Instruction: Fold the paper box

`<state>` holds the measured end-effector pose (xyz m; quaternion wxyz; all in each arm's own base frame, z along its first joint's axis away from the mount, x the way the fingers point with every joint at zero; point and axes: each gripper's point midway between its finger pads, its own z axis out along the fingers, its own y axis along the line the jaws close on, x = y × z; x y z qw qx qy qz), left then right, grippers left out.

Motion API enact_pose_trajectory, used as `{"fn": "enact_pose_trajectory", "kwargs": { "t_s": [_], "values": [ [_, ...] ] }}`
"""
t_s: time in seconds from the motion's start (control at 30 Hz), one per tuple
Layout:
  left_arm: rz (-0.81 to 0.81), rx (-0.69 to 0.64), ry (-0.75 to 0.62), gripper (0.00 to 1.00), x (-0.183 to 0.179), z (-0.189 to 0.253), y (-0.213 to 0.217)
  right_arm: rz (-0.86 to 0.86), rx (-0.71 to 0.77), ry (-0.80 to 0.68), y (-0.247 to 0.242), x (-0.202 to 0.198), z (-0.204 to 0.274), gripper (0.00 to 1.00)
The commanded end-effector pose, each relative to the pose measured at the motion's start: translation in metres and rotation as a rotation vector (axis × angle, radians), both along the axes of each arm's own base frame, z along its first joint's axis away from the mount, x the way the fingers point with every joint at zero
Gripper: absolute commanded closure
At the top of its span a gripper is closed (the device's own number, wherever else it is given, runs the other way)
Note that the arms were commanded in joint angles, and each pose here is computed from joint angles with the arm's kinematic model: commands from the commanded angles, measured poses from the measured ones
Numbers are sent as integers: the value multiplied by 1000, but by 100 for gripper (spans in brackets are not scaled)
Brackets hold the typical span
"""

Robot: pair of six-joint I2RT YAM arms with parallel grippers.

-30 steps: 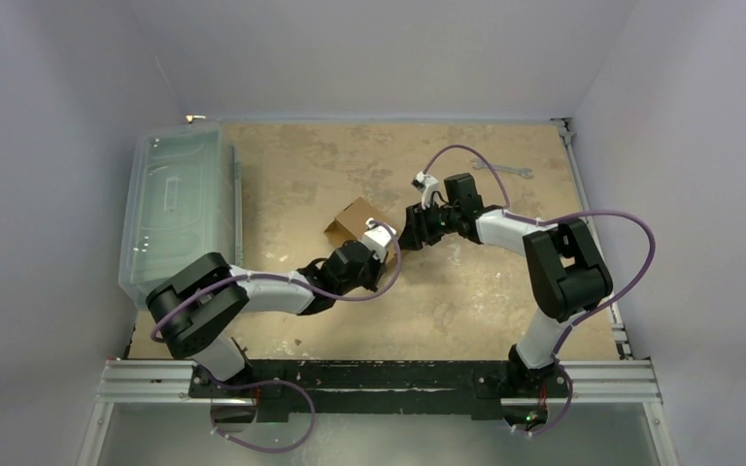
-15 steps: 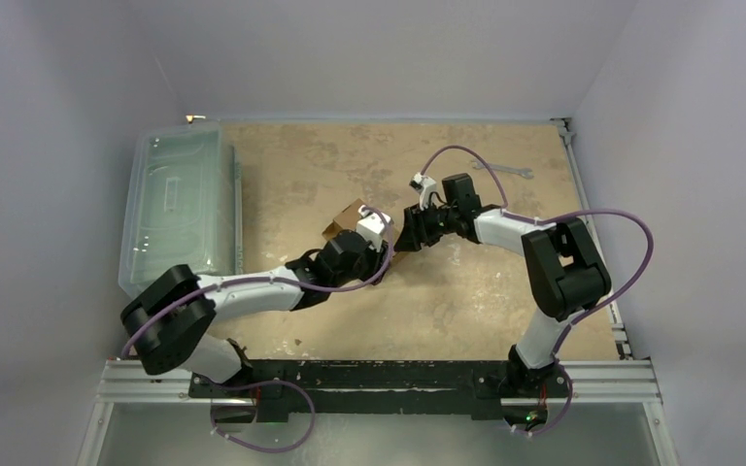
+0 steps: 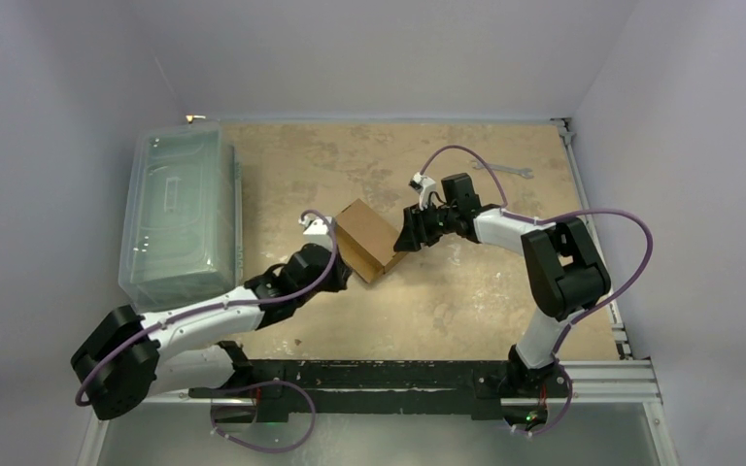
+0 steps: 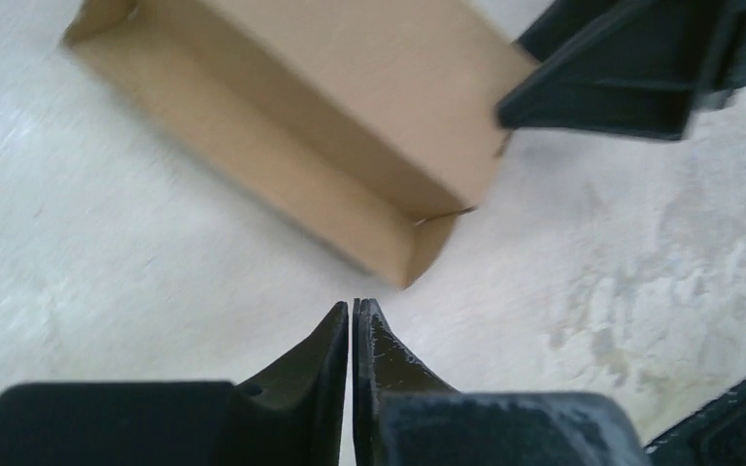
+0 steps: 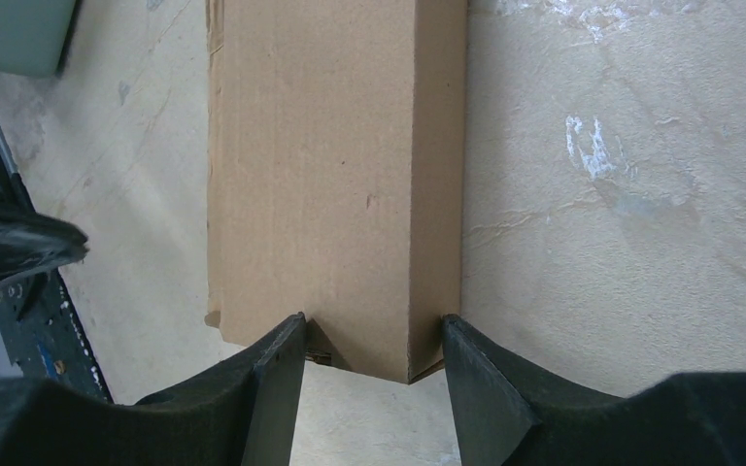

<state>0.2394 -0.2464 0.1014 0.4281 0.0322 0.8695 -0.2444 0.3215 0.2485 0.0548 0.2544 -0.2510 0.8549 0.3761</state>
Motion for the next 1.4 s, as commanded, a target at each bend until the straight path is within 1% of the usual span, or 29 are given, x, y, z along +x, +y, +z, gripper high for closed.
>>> {"fn": "enact_pose_trajectory", "kwargs": {
  "t_s": [0.0, 0.17, 0.27, 0.43, 0.53, 0.63, 0.83, 0.97, 1.07, 1.17, 1.27, 1.37],
  "values": [
    [189, -76, 110, 100, -8, -26, 28, 12, -29, 10, 0, -1, -7, 44],
    [160, -138, 192, 100, -16, -52, 15, 13, -30, 11, 0, -1, -8, 44],
    [136, -191, 220, 100, -16, -58, 0, 13, -30, 10, 0, -1, -8, 44],
    [121, -230, 255, 100, -11, -64, -16, 16, -28, 15, 1, -2, -8, 44],
    [106, -262, 263, 100, -3, -59, -32, 17, -26, 18, 1, -2, -8, 44],
    [92, -267, 251, 100, 10, -50, -48, 25, -24, 21, 3, -4, -9, 44],
    [99, -264, 184, 100, 47, -22, -71, 50, -19, 28, 9, -10, -9, 45],
    [127, -258, 182, 100, 60, -22, -65, 44, -30, 25, 8, -9, -10, 45],
    [115, -245, 192, 100, 56, -27, -60, 36, -42, 18, 6, -7, -11, 45],
    [88, -180, 197, 100, 46, -32, -49, 32, -50, 15, 5, -6, -12, 45],
    [85, -109, 193, 95, 33, -35, -29, 29, -58, 16, 4, -5, -15, 45],
    [133, -14, 198, 92, 24, -46, 0, 28, -64, 17, 4, -5, -16, 45]
  ]
}}
